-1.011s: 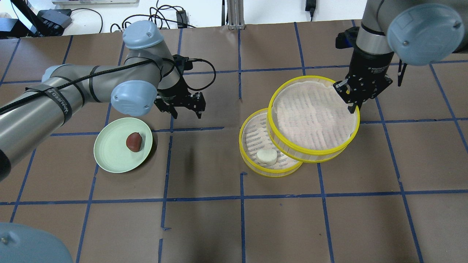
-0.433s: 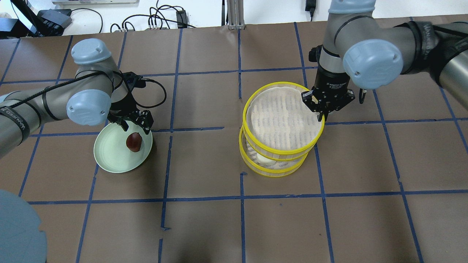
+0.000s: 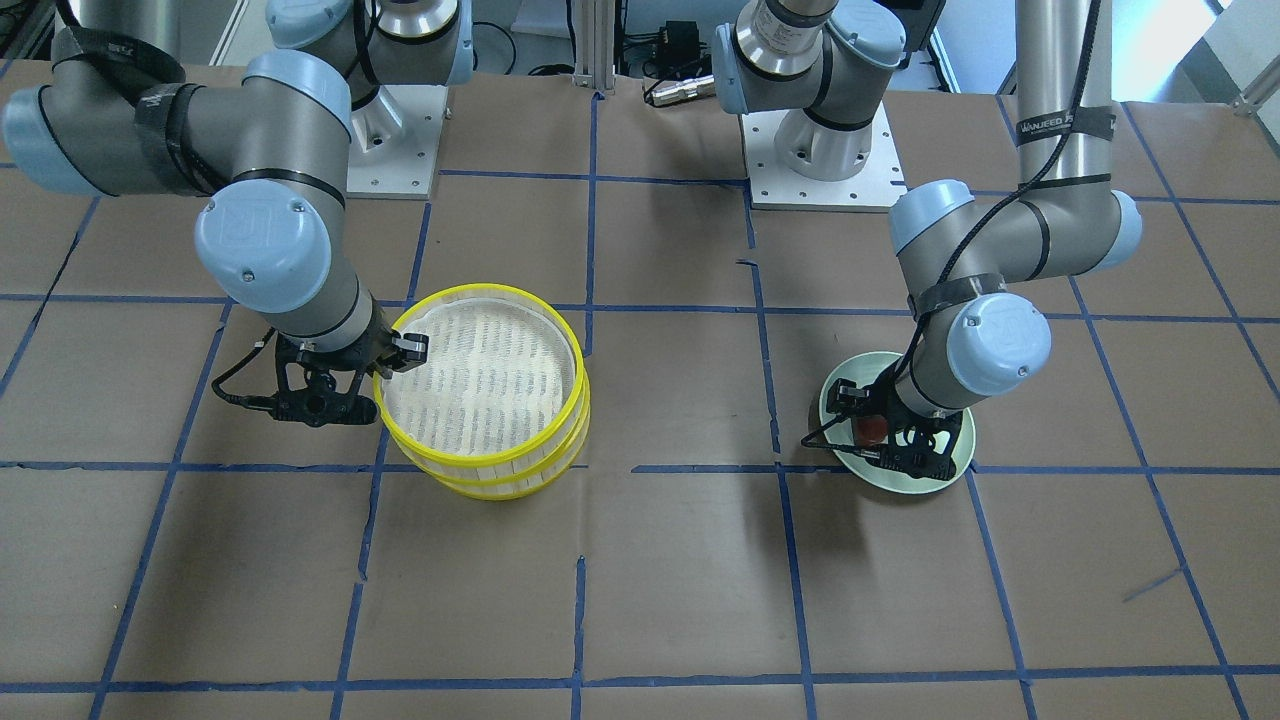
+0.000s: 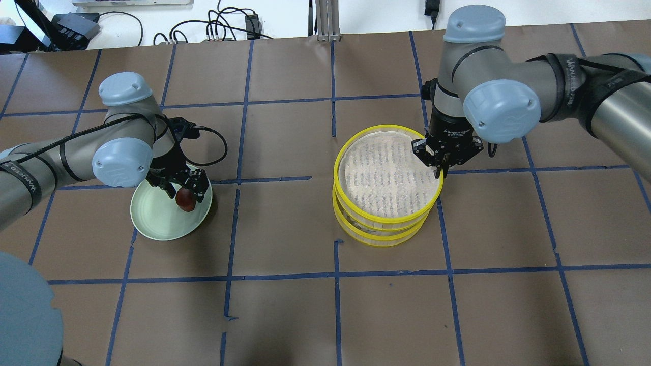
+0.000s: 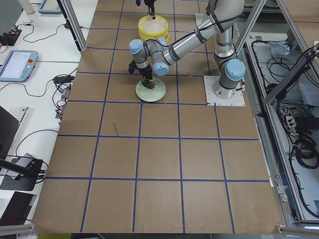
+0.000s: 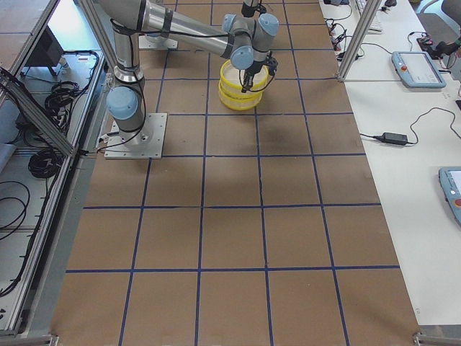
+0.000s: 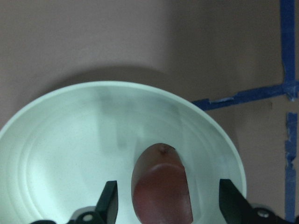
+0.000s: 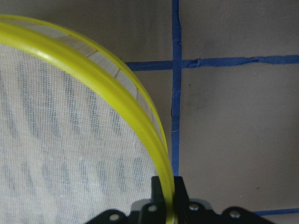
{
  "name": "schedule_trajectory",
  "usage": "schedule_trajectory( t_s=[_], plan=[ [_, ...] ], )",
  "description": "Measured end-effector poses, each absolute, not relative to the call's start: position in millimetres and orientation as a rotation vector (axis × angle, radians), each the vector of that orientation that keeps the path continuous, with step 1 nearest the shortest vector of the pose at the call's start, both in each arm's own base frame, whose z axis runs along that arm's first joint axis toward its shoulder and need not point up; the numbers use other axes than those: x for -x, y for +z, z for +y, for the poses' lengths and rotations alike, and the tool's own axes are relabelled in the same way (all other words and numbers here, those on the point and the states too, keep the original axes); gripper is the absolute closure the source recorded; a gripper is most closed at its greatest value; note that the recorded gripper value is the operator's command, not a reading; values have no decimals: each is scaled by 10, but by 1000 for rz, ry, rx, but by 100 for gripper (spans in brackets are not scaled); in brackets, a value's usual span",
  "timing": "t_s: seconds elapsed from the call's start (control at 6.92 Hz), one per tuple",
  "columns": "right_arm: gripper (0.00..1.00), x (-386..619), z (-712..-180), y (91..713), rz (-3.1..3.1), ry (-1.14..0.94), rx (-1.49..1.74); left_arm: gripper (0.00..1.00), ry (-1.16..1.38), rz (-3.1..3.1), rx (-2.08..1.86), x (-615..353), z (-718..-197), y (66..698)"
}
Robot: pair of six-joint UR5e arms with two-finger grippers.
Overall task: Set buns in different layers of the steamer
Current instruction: 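Lower left gripper to the dark red bun and grasp it, then carry the dark red bun over the top steamer tier and lower it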
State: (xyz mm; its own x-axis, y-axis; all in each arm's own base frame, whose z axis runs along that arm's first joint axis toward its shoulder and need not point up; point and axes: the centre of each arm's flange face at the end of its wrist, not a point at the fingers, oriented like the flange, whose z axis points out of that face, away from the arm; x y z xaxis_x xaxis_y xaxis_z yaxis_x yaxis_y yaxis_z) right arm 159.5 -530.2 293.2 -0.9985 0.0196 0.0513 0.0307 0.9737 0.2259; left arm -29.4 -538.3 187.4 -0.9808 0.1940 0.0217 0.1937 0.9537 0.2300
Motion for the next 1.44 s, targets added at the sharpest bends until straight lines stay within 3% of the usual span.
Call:
schedule_trajectory(
  t_s=[0.14,0.58,1.01,1.44],
  plan=[
    [89,-1598,-5296,2910,-3073,-357,37,85,373,3104,-304,287,-5374,1851],
    [86,-1605,-5270,2858,-3075,-376,37,85,335,3100,-297,266,-5448,1996],
    [86,-1605,-5268,2827,-3078,-361,34,85,242,3108,-280,354,-5677,3043],
    [85,-1602,-5193,2693,-3076,-379,37,85,135,3164,-261,1145,-5324,4231]
  ],
)
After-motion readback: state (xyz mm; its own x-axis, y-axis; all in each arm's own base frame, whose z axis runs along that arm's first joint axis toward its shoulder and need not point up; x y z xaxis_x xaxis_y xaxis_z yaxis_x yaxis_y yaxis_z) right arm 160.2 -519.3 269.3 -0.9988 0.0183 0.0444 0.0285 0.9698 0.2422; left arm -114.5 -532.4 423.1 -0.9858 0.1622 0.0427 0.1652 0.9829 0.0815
